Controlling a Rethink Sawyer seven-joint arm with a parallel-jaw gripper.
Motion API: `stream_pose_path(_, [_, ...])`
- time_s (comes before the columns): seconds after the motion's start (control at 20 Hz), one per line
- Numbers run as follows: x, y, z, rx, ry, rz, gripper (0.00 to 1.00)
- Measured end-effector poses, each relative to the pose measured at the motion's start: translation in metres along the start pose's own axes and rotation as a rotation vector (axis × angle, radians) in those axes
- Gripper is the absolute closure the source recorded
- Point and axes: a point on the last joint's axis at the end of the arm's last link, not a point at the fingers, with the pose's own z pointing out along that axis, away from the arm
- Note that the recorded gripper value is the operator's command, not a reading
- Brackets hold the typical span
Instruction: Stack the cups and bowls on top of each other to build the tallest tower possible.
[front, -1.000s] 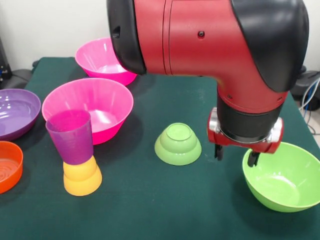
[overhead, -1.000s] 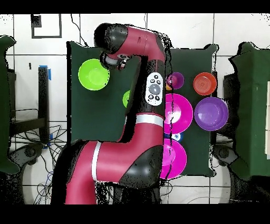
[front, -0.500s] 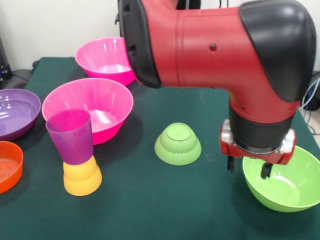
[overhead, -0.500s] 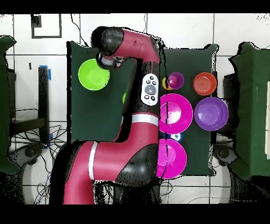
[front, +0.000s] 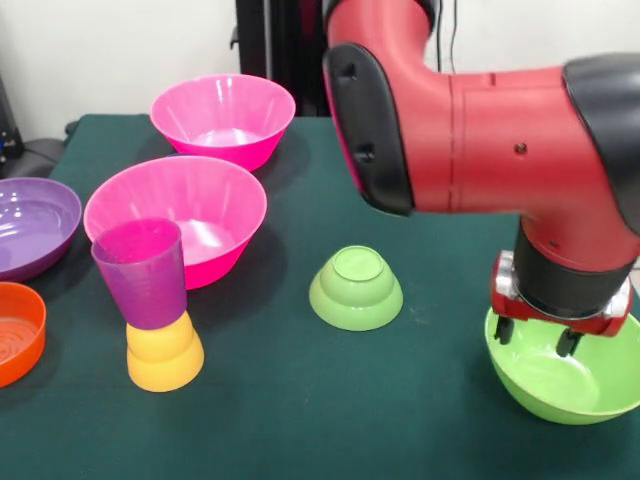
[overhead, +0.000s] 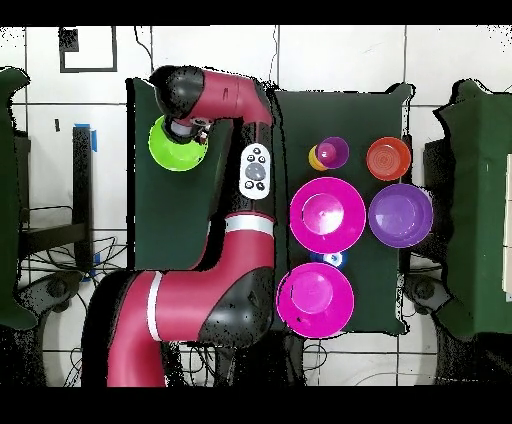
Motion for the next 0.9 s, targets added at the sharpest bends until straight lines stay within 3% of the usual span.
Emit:
stream_pose_path(0.35, [-0.014,-0.014,0.031,0.088,-0.047,-0.023,0.00])
stream_pose_path(0.4, [-0.020,-0.023,0.038,0.121,-0.062,-0.028,0.00])
stream_pose_path(0.7, [-0.030,-0.041,0.041,0.178,-0.068,-0.026,0.00])
stream_pose_path(0.75, [-0.034,-0.047,0.037,0.192,-0.071,-0.024,1.00])
stream_pose_path(0.9, [-0.036,-0.050,0.035,0.200,-0.075,-0.023,1.00])
